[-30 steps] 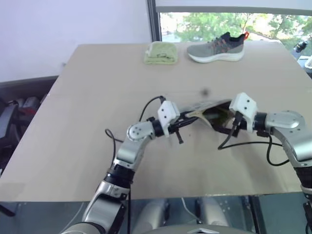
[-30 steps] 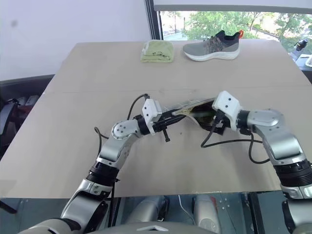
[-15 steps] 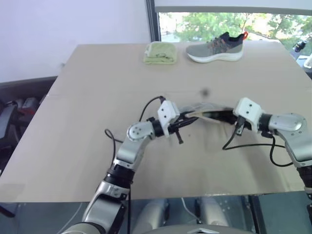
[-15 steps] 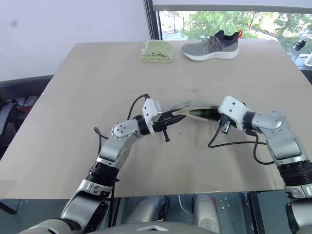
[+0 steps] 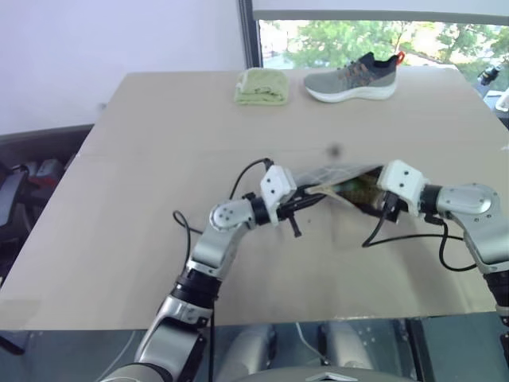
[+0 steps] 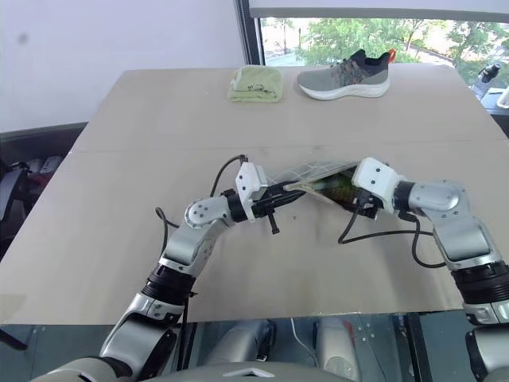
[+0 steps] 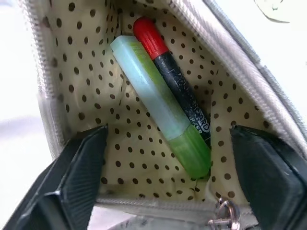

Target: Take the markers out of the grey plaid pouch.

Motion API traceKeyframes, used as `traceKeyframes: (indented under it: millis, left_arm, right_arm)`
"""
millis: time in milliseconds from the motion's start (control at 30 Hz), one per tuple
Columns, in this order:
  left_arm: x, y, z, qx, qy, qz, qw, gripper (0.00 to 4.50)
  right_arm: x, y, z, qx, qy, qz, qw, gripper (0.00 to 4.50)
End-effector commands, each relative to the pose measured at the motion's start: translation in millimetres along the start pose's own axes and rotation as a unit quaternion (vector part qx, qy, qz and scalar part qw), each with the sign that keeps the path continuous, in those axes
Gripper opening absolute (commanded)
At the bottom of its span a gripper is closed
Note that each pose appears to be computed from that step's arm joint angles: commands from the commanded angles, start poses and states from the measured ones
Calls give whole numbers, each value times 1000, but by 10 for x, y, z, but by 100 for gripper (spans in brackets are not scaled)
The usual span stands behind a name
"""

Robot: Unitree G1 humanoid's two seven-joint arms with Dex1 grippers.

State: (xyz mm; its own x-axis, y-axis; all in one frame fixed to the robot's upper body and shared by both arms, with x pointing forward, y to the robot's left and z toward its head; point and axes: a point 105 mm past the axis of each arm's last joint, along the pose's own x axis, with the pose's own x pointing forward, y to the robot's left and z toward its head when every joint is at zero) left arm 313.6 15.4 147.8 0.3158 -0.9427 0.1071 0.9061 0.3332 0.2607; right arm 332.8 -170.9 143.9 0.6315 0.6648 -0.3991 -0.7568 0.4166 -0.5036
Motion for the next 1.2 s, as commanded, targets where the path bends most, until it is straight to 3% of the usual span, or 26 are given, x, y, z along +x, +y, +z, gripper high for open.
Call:
traceKeyframes:
  millis: [33, 200, 467, 667, 1100, 1200]
  left_arm:
    - [-29, 29, 224, 20, -42, 3, 999, 0]
    - [7, -5, 241, 12, -47, -7, 999, 0]
    - [51, -84, 320, -16, -64, -32, 997, 0]
    - [79, -161, 391, -55, -81, -57, 994, 0]
    - [105, -190, 387, -75, -82, -68, 991, 0]
    - [96, -188, 376, -76, -79, -67, 992, 0]
  right_arm:
    - [-91, -133, 117, 46, -29, -29, 998, 403]
    - [-69, -64, 318, 66, -58, -6, 996, 403]
    - [-16, -43, 454, -5, -23, 2, 1000, 403]
    - [124, -65, 163, -126, 96, 15, 987, 403]
    - [453, 149, -58, -261, 88, 54, 960, 403]
    - [465, 112, -54, -271, 78, 43, 958, 302]
